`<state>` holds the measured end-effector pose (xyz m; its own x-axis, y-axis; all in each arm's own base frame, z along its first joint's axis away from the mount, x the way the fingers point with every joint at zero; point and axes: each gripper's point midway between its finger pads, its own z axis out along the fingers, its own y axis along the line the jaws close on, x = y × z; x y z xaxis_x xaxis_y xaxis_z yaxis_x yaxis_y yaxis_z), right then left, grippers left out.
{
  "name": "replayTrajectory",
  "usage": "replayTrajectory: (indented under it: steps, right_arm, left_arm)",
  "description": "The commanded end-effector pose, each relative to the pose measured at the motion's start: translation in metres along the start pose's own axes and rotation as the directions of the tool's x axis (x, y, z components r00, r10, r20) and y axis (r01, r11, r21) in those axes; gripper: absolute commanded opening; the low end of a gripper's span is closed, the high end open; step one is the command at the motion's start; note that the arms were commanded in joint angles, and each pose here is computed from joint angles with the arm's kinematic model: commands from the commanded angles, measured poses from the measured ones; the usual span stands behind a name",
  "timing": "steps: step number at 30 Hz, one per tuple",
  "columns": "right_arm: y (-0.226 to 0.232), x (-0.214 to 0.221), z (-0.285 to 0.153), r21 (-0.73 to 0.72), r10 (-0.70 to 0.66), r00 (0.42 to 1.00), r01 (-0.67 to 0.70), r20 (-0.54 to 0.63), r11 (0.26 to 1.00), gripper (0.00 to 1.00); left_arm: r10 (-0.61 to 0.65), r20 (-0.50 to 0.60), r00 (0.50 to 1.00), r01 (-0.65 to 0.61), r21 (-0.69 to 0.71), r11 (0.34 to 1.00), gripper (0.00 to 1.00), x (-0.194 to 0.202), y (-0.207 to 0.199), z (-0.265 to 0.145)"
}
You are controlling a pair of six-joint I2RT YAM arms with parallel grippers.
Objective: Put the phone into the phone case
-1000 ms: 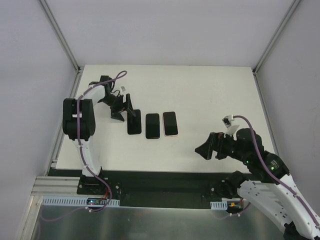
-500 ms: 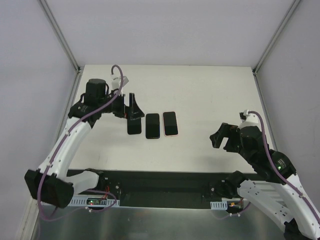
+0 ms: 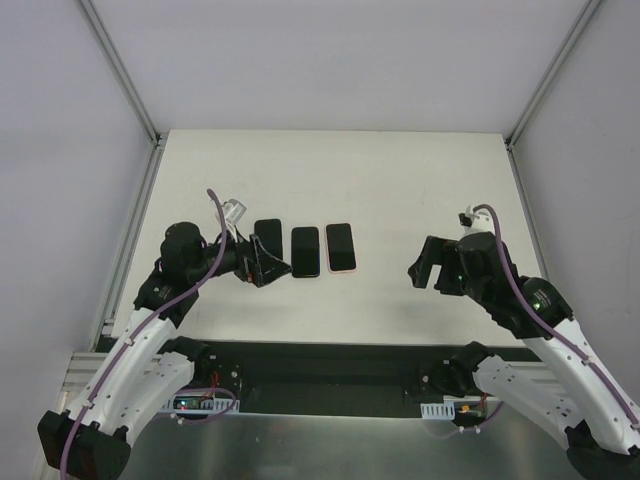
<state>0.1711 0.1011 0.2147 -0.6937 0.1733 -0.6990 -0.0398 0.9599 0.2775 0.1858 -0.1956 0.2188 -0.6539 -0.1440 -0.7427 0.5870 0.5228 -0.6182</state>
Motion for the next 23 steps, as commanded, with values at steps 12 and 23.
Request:
replayTrajectory:
  steps: [12, 23]
  right_arm:
    - [0.009, -0.009, -0.008, -0.105, 0.046, 0.994, -0.035, 0.102, 0.994, 0.96]
    - [0.018, -0.017, -0.016, -0.169, 0.06, 0.987, -0.034, 0.147, 0.985, 0.96]
  left_arm:
    - [0.069, 0.068, 0.995, -0.075, 0.099, 0.992, 0.99, -0.027, -0.025, 0.0]
    - [0.068, 0.069, 0.995, -0.075, 0.099, 0.992, 0.99, -0.028, -0.026, 0.0]
